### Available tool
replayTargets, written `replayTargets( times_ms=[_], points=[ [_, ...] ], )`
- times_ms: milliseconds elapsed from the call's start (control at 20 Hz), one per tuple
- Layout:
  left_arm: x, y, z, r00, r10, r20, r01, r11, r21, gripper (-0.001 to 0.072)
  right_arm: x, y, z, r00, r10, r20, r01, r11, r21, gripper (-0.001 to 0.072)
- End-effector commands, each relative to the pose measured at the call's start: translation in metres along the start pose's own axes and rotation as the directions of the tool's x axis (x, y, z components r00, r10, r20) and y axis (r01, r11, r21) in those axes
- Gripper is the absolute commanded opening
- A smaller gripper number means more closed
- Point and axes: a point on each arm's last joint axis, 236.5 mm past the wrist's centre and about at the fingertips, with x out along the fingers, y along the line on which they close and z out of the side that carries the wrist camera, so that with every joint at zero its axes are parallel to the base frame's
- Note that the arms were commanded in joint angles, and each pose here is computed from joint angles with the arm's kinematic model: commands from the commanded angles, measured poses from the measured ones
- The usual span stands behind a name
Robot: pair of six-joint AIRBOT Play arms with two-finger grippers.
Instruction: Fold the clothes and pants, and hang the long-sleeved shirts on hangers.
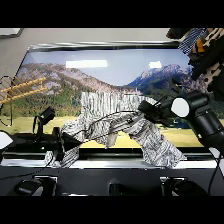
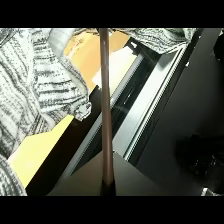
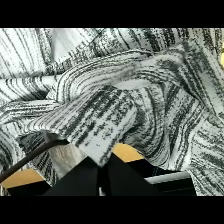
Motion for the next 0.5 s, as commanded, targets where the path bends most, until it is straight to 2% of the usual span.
replayTargets(
  times_ms=[0, 150, 300, 450],
  points=[
    [0.015, -0.005, -0.003, 0.998, -0.061, -0.029, 0.063, 0.996, 0.069, 0.0015, -0.016, -0.001, -0.005, 1.000, -0.003, -0.016, 0.002, 0.999, -0.050, 0.0030],
    [0.029, 0.002, -0.002, 0.997, -0.062, -0.038, 0.065, 0.995, 0.072, 0.0014, -0.029, 0.001, -0.006, 1.000, -0.007, -0.023, 0.005, 0.995, -0.096, 0.0030],
    [0.039, 0.006, 0.015, 0.996, -0.087, 0.035, 0.084, 0.993, 0.081, 0.0014, -0.045, 0.003, -0.013, 0.998, -0.012, -0.056, 0.006, 0.993, -0.117, 0.0030],
    [0.049, 0.010, 0.023, 0.991, -0.115, 0.068, 0.111, 0.992, 0.057, 0.0015, -0.058, 0.016, -0.020, 0.995, 0.036, -0.090, -0.048, 0.990, -0.136, 0.0030]
  ],
)
